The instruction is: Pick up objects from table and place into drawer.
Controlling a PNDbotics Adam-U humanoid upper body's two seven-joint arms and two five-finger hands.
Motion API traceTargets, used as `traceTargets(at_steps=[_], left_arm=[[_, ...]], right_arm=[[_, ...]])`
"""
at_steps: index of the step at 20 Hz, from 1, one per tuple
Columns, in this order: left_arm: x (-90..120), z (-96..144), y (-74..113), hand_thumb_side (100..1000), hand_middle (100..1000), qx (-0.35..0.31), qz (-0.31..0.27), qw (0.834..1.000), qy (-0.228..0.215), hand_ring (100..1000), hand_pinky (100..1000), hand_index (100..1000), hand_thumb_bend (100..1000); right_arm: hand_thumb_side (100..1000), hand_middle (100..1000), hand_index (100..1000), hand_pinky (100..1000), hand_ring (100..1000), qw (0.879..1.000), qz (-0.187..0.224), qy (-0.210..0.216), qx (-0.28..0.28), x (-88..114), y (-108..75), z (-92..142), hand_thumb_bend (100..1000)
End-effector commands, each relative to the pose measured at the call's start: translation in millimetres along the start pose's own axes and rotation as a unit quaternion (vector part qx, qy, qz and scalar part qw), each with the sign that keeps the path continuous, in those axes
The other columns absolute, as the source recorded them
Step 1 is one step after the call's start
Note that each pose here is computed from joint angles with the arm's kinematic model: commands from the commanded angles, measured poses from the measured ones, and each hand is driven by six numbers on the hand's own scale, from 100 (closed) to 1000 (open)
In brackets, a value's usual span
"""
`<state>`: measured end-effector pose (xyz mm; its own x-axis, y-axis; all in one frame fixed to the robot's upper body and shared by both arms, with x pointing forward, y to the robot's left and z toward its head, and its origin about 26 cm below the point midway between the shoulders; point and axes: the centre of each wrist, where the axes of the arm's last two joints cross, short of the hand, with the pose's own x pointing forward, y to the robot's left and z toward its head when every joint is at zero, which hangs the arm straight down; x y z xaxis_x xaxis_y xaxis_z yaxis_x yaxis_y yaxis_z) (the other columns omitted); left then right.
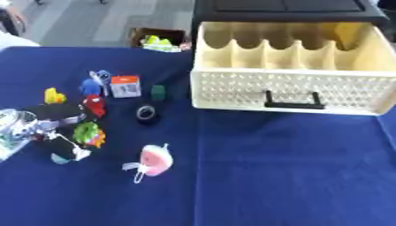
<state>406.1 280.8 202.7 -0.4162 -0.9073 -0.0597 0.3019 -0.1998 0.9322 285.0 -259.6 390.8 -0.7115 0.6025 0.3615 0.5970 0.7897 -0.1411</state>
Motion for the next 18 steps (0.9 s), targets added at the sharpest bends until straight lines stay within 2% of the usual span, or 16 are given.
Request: traceTargets(at_steps=[1,9,18], left_arm=[[-3.2,9.6,18.7,326,634,0.022,-0.018,1.0,0.002,533,251,614,100],[4.1,15.2,34.5,282,616,0.043,-0.039,0.998,-0.013,519,243,558,100],[19.0,30.5,67.1,239,604,0.089,-0.054,0.994,-0.044,503,230,514,100]], right_arm=[[1000,306,619,538,387,1.0,0.001,-0.016,-0.007,6.9,-4.7,-5.2,100],[1000,308,619,537,388,1.0,0.0,-0.016,-0.007,6.4,-4.2,-4.5,100],[1000,308,619,535,388,1.0,0.001,-0.016,-0.006,6.9,-3.4,-4.4,100]])
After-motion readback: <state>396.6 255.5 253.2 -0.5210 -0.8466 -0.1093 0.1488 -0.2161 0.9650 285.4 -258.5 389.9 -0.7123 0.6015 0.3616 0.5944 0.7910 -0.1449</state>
